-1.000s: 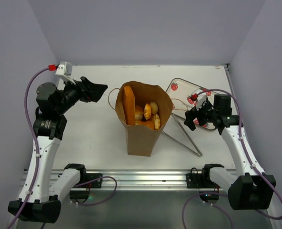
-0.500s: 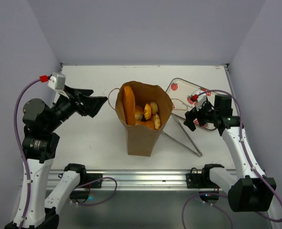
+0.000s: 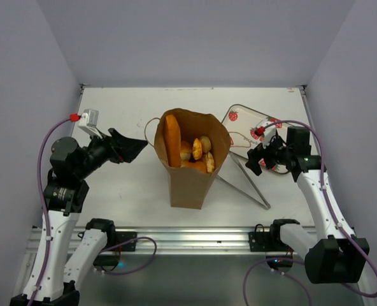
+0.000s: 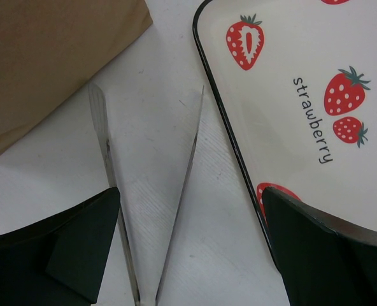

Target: Take the fake bread out of the paper bag

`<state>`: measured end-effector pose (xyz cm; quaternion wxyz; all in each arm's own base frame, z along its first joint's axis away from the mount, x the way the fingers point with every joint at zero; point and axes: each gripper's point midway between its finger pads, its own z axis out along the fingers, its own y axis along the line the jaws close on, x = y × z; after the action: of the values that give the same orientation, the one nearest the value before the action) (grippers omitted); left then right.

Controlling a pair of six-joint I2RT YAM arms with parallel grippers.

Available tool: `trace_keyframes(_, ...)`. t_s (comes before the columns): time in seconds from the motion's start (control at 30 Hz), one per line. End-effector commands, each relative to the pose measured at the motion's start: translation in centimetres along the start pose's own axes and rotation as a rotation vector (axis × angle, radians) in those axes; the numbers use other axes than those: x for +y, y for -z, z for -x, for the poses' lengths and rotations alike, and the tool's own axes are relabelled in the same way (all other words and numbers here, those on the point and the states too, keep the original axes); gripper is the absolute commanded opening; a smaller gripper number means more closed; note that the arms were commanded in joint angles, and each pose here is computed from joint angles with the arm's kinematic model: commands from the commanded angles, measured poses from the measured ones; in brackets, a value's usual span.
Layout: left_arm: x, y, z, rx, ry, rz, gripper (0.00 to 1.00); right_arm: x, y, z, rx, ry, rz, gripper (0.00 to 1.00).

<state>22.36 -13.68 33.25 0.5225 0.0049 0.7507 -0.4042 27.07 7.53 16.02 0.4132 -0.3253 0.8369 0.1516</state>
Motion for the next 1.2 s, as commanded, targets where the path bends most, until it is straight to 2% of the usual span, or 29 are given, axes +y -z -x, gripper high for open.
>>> trace_keyframes(0.0, -0.4, 0.2, -0.4, 0.014, 0.059, -0.005, 0.92, 0.2, 0.6, 1.5, -0.043, 0.032, 0.015, 0.99)
trace_keyframes(0.3, 0.8, -1.1, -1.5, 0.051, 0.1, 0.041, 0.9, 0.2, 0.5, 1.4, -0.04, 0.026, 0.017, 0.99)
trace_keyframes(0.83, 0.0, -5.5, -2.3, 0.102, 0.05, 0.129, 0.86, 0.3, 0.3, 1.1, -0.032, 0.023, 0.024, 0.99)
trace_keyframes(0.9, 0.1, -6.2, -2.5, 0.11, 0.033, 0.152, 0.8, 0.3, 0.3, 1.2, -0.032, 0.021, 0.025, 0.99)
trace_keyframes(1.07, 0.4, -7.1, -3.3, 0.139, 0.0, 0.204, 0.59, 0.2, 0.3, 1.1, -0.029, 0.021, 0.024, 0.99)
trace_keyframes(1.17, 0.2, -7.6, -4.1, 0.158, -0.021, 0.222, 0.54, 0.2, 0.2, 1.0, -0.028, 0.02, 0.024, 0.99)
